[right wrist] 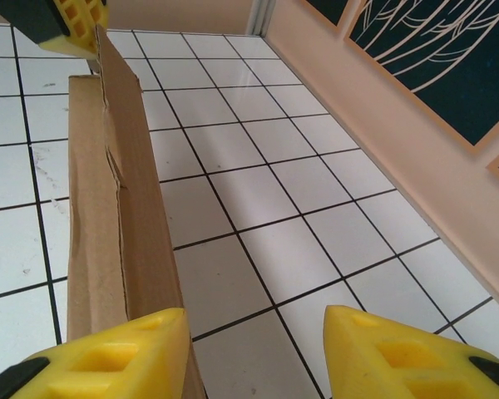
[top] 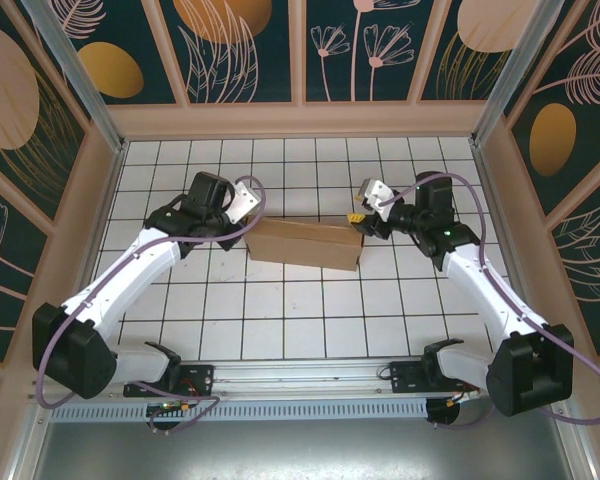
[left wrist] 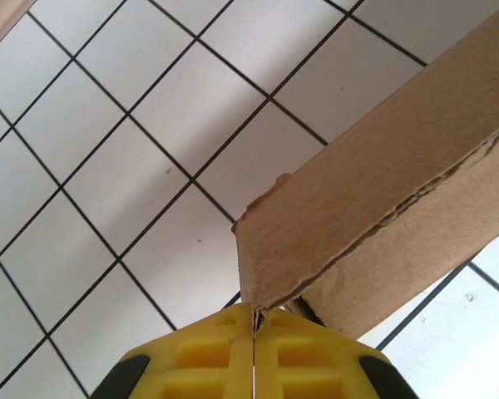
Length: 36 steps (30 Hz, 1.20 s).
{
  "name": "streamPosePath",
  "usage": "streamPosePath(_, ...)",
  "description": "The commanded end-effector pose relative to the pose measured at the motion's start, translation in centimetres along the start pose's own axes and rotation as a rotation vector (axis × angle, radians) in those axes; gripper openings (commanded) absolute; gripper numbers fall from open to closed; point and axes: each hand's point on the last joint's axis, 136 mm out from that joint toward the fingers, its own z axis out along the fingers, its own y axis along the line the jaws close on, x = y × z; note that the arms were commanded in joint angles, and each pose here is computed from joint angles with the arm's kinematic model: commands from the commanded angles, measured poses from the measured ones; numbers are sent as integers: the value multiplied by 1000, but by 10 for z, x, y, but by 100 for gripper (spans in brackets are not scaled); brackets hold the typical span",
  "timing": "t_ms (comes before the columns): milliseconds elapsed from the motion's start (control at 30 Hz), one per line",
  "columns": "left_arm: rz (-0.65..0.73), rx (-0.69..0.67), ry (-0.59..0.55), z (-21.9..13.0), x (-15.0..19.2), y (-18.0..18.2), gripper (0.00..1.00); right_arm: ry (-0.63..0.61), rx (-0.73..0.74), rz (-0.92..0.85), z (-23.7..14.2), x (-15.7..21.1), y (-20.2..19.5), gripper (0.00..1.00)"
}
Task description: Fold the paper box
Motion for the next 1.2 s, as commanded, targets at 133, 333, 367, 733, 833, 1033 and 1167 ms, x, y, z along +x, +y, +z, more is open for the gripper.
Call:
streamPosePath(133, -23, 32, -68, 2, -22, 0, 8, -14, 83, 132, -15, -15, -20, 45)
streamPosePath(333, -35, 24, -91, 2, -26, 2, 12, -60, 252, 542, -31, -28, -48, 27)
streamPosePath(367, -33, 31, -89, 3, -26, 0, 12, -67, 271, 625, -32, -28, -51, 23)
streamPosePath(733, -78, 63, -44, 25, -39, 3, 25, 166, 324, 554, -21, -11, -52, 33)
streamPosePath(833, -73, 64, -64, 17, -41, 2, 41, 150, 292, 290, -28, -15, -46, 36)
streamPosePath(1033, 25, 24, -149, -3, -35, 6, 55, -107, 155, 66, -31, -42, -43, 36)
streamPosePath(1167, 50, -4, -111, 0, -22, 12, 55, -176, 78, 49, -24, -52, -35, 37)
